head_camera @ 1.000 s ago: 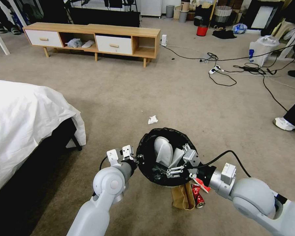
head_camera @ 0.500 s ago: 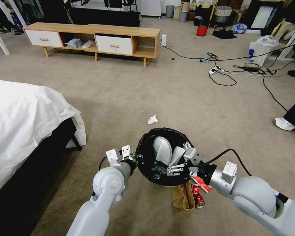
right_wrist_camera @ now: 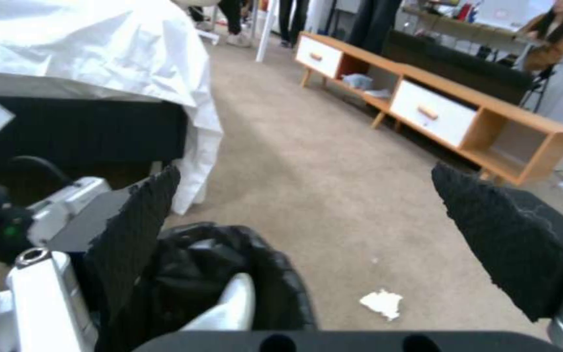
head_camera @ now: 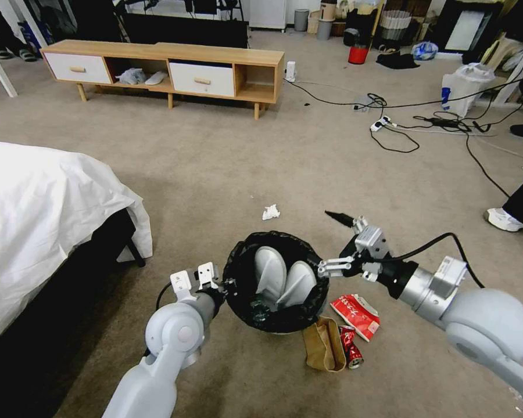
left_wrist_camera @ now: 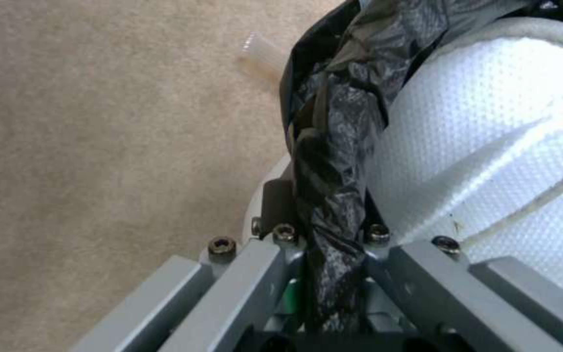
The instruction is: Pick up the trash bin, then pick up the garbage from the floor and place it into the trash bin.
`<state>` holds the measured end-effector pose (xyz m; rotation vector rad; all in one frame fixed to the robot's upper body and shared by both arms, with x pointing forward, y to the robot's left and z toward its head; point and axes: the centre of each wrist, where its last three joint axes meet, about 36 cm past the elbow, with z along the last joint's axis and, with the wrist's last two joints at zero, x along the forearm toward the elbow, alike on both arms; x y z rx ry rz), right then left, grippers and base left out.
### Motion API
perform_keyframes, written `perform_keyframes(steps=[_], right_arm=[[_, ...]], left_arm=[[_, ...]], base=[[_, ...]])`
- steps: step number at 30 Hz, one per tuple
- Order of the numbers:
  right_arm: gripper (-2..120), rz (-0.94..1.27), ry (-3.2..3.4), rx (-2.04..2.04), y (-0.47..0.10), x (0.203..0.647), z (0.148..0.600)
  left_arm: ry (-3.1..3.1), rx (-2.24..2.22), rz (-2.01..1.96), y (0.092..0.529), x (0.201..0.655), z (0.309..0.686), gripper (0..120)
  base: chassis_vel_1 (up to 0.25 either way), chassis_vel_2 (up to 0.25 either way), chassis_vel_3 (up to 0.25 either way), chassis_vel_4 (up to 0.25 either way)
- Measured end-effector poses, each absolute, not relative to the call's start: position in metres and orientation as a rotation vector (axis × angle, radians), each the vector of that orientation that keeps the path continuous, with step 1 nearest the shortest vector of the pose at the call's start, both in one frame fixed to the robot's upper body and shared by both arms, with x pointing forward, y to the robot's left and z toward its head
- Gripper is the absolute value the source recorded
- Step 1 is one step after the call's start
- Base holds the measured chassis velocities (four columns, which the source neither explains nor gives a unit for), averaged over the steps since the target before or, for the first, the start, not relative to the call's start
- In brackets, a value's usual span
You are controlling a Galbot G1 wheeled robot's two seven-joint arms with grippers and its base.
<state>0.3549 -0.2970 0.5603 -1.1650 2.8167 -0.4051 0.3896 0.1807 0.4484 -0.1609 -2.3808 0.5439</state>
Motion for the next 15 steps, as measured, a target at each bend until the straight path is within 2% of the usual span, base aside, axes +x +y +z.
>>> perform_keyframes(steps=[15], right_arm=[[99, -0.593, 2.852, -0.995, -0.343, 0.343, 0.577]], left_arm=[[-2.403, -0.094, 0.541, 0.203, 0.373, 0.447, 2]], base=[[0.000, 0.000, 0.000, 0.000]])
